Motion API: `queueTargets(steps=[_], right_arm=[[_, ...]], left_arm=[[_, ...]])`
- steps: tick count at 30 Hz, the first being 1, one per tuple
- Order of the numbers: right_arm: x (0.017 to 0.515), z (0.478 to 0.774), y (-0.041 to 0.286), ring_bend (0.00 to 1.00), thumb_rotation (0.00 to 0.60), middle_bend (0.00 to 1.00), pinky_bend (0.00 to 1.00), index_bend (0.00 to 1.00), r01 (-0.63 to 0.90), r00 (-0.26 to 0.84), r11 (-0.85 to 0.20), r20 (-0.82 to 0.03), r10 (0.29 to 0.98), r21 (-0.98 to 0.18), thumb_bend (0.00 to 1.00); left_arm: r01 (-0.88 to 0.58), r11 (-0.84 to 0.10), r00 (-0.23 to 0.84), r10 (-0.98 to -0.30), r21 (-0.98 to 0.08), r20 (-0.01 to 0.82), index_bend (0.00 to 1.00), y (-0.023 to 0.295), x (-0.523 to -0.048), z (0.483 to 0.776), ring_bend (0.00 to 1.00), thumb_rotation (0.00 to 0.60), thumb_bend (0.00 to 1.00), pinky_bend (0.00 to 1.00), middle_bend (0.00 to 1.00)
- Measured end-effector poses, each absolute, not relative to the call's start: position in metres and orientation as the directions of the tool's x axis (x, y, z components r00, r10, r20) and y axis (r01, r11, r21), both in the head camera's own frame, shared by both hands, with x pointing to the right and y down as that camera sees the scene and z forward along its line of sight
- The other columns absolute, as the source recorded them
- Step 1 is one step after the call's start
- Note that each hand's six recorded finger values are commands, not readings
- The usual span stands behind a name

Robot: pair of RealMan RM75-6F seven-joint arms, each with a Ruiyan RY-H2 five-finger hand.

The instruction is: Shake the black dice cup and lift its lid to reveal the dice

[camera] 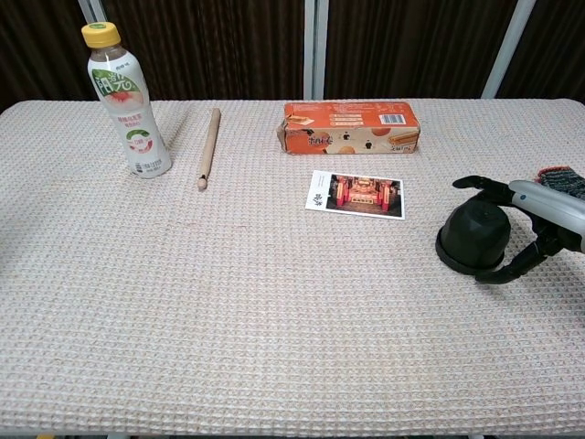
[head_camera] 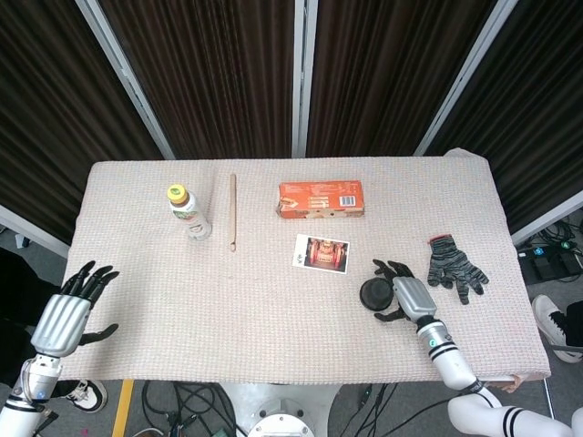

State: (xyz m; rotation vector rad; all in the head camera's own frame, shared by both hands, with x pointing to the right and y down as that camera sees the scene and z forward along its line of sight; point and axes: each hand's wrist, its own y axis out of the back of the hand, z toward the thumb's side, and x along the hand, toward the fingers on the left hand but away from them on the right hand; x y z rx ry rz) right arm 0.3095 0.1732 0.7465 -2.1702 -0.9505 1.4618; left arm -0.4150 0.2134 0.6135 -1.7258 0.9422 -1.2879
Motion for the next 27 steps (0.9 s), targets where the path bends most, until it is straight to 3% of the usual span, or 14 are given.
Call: queueTargets(steps=[22, 27], right_arm=[[0.3112, 0.7479, 0.1740, 0.00, 0.600, 0.25, 0.00, 0.00, 0.337, 0.232, -0.707, -0.672, 0.703, -0.622, 0.05], [0.3104, 0.7478, 0.1738, 0.00, 0.600, 0.29, 0.00, 0.00, 0.340, 0.233, -0.700, -0.665, 0.709, -0.628, 0.07]], left_arm=[[-0.093, -0.442, 0.203, -0.885, -0.892, 0.418, 0.15, 0.2151, -0.4152, 0.6162, 0.00, 0.600, 0.12, 0.19, 0.12], [-0.088, -0.441, 0.195, -0.887, -0.893, 0.419, 0.15, 0.2145, -0.4159, 0.6157, 0.00, 0.600, 0.12, 0.19, 0.12]])
